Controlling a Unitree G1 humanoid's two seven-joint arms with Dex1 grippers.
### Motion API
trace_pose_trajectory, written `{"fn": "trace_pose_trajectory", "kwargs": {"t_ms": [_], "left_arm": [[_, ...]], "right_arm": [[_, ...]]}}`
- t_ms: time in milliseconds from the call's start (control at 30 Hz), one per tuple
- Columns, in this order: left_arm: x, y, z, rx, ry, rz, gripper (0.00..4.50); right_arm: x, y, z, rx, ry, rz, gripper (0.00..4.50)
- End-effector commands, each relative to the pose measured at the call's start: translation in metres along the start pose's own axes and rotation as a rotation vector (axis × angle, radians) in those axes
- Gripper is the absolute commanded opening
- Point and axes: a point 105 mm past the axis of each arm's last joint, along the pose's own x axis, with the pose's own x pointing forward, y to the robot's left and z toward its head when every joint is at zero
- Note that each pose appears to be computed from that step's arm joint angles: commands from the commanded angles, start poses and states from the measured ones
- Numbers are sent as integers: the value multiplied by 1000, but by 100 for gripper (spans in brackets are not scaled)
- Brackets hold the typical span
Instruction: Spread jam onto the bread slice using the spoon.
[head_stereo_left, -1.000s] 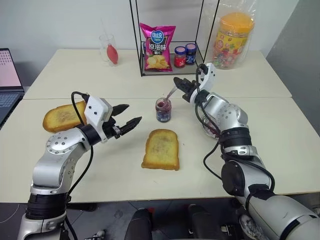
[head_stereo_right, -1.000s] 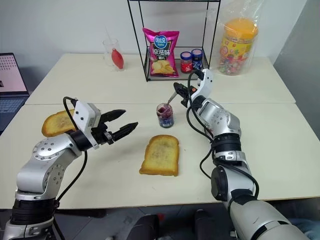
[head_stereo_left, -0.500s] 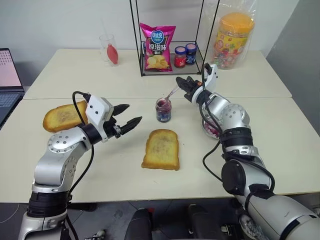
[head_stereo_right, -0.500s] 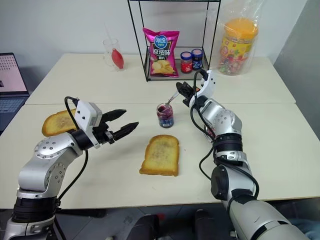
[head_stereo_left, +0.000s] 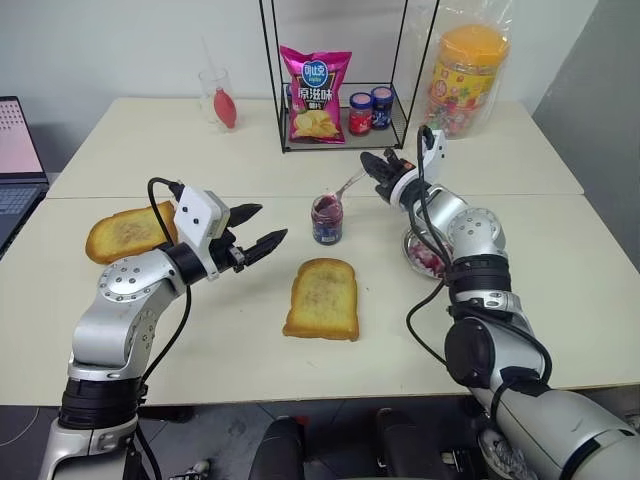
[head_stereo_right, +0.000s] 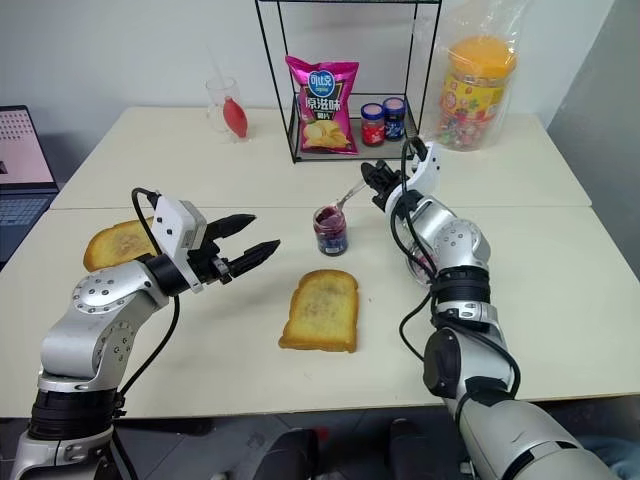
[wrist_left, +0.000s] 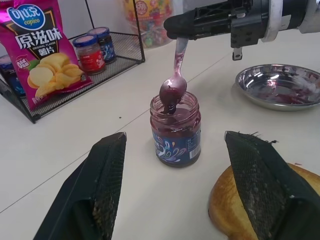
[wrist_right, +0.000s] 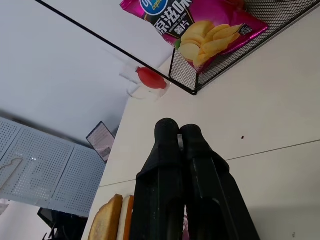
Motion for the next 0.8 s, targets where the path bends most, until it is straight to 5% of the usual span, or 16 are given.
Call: {"fn": "trace_pose_trajectory", "kwargs": {"t_ms": [33, 433, 800], "left_arm": [[-1, 3, 12, 37, -35, 0, 328], [-7, 1, 12, 37, -30, -27, 328], [-42, -18, 6, 33, 63, -135, 328]], "right_arm": [[0, 19, 17, 5, -45, 53, 1], [-8, 30, 33, 63, -74, 91, 1], [-47, 94, 6, -167, 64, 315, 1]]}}
